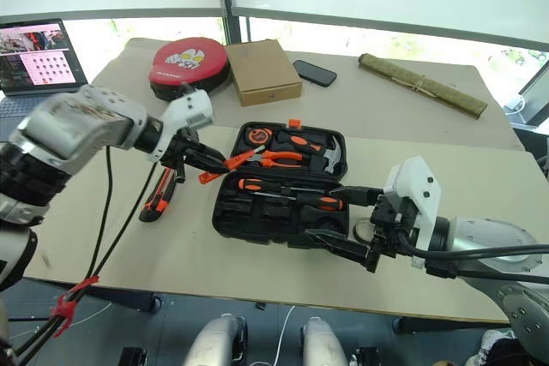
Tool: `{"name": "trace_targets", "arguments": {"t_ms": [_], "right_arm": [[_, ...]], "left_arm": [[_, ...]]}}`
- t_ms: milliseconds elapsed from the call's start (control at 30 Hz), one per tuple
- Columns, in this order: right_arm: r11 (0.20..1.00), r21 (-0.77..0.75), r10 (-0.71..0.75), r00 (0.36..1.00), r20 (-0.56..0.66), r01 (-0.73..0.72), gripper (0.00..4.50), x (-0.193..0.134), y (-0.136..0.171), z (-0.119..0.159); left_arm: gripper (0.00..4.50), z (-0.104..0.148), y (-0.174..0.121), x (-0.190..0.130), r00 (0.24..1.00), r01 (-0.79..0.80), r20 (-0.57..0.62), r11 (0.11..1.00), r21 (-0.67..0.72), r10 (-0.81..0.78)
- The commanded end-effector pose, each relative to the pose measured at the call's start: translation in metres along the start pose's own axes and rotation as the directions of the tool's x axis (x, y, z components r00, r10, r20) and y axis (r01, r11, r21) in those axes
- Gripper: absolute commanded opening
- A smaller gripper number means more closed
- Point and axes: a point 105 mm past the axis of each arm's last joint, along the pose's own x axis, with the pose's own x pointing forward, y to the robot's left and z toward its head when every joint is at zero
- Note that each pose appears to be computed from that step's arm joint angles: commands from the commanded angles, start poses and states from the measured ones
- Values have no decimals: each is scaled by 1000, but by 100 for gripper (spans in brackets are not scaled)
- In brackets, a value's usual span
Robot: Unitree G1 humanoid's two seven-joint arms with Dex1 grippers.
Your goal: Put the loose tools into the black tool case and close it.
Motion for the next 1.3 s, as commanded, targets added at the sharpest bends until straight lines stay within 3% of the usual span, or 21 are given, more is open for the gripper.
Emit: {"name": "trace_targets", "arguments": {"t_ms": [33, 200, 433, 900, 1200, 1267, 1300], "right_arm": [[999, -35, -19, 999, 40, 20, 450, -2, 3, 9], [999, -18, -35, 998, 54, 36, 450, -3, 5, 9], [998, -15, -67, 996, 63, 68, 450, -5, 6, 8], [993, -12, -115, 989, 90, 116, 450, -4, 2, 10], [993, -10, -115, 988, 103, 117, 450, -3, 2, 12], [993, -11, -115, 988, 103, 116, 450, -3, 2, 12], [993, -11, -112, 988, 102, 114, 450, -4, 2, 11]], "left_arm": [[41, 3, -3, 10, 992, 111, -87, 969, 222, -94], [41, 10, -10, 23, 965, 255, -139, 913, 319, -221], [41, 25, -3, 49, 968, 237, -139, 949, 206, -211], [41, 2, -1, 60, 939, 241, -267, 968, 69, -215], [41, 1, -5, 61, 934, 266, -261, 963, 54, -243], [141, 4, -6, 61, 938, 269, -243, 962, 57, -248], [152, 8, -6, 57, 944, 266, -218, 962, 62, -247]]}}
